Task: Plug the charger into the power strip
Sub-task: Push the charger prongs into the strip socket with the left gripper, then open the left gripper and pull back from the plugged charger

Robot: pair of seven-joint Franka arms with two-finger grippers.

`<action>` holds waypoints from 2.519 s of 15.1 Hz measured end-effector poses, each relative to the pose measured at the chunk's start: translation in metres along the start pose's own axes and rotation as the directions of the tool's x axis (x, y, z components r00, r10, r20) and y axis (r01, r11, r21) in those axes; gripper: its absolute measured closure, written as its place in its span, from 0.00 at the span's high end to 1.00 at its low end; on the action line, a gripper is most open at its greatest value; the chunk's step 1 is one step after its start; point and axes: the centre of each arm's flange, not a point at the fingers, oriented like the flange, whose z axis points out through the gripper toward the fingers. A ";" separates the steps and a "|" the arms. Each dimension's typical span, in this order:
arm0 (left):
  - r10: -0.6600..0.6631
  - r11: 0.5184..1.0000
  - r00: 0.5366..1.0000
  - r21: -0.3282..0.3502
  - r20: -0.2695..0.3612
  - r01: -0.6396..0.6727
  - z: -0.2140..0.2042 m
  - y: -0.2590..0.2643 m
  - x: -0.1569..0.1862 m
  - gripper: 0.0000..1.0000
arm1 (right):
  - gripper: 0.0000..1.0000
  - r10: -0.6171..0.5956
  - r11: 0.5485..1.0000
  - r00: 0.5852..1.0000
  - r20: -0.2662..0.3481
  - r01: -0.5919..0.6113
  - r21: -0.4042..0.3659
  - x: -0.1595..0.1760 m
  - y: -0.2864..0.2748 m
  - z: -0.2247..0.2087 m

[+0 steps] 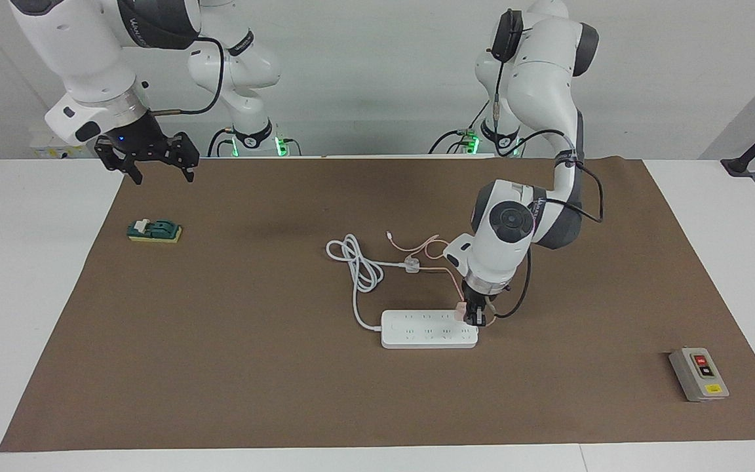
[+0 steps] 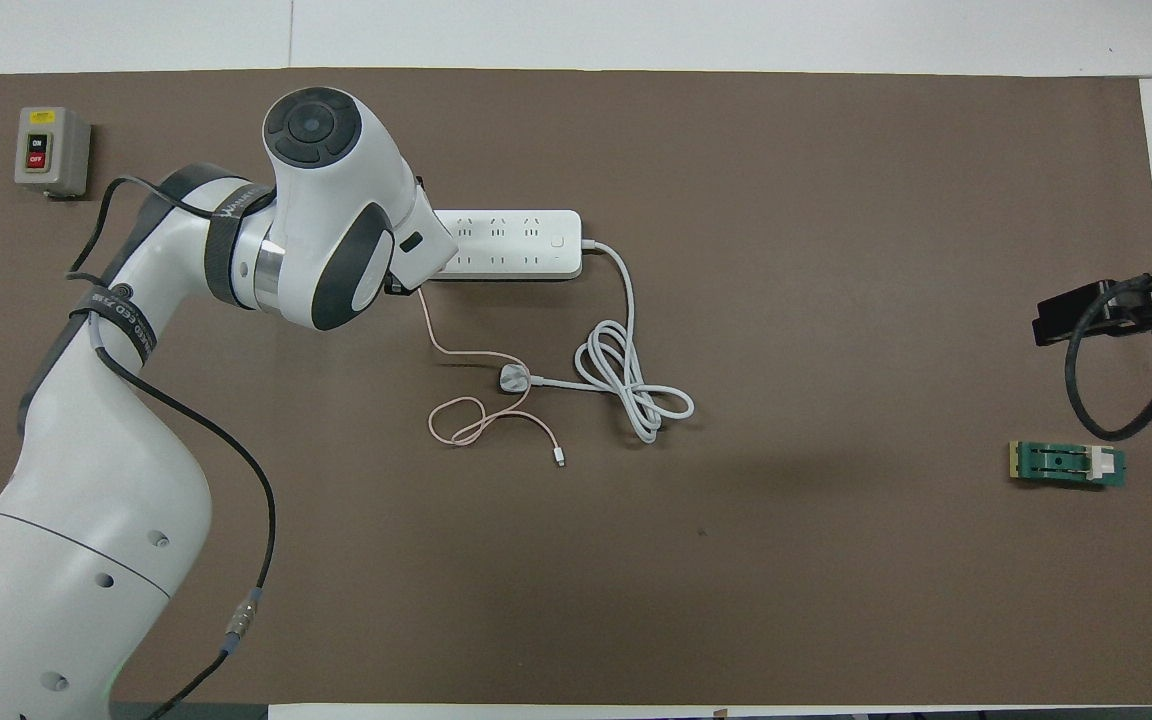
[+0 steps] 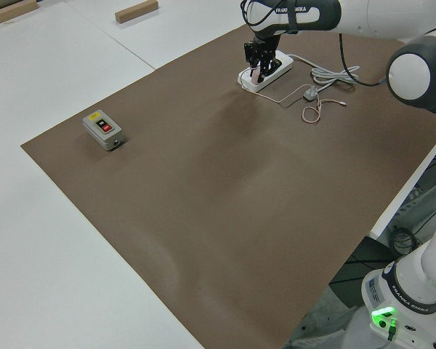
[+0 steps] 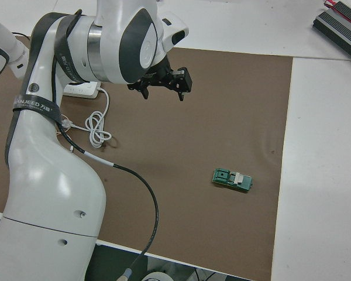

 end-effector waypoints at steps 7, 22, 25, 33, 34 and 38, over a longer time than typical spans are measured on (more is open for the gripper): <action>-0.006 1.000 1.000 0.000 -0.006 0.006 0.000 0.000 -0.001 0.32 | 1.00 0.000 1.000 1.000 0.000 0.000 0.000 0.000 0.000 0.000; -0.315 0.949 0.942 -0.023 -0.117 0.314 -0.138 0.029 0.005 1.00 | 1.00 0.000 1.000 1.000 0.000 0.000 0.000 0.000 0.000 0.000; -0.454 0.891 0.885 -0.037 -0.106 0.452 -0.202 0.057 -0.002 1.00 | 1.00 0.000 1.000 1.000 0.000 0.000 0.000 0.000 0.000 0.000; -0.874 0.485 0.485 -0.078 -0.020 0.871 -0.293 0.109 -0.082 1.00 | 1.00 0.000 1.000 1.000 0.000 0.000 0.000 0.000 0.000 0.000; -0.915 0.402 0.403 -0.079 -0.007 0.912 -0.296 0.111 -0.092 1.00 | 1.00 0.000 1.000 1.000 0.000 0.000 0.000 0.000 0.000 0.000; -0.983 0.184 0.186 -0.077 0.010 0.980 -0.303 0.115 -0.114 1.00 | 1.00 0.000 1.000 1.000 0.000 0.000 0.000 0.000 0.000 0.000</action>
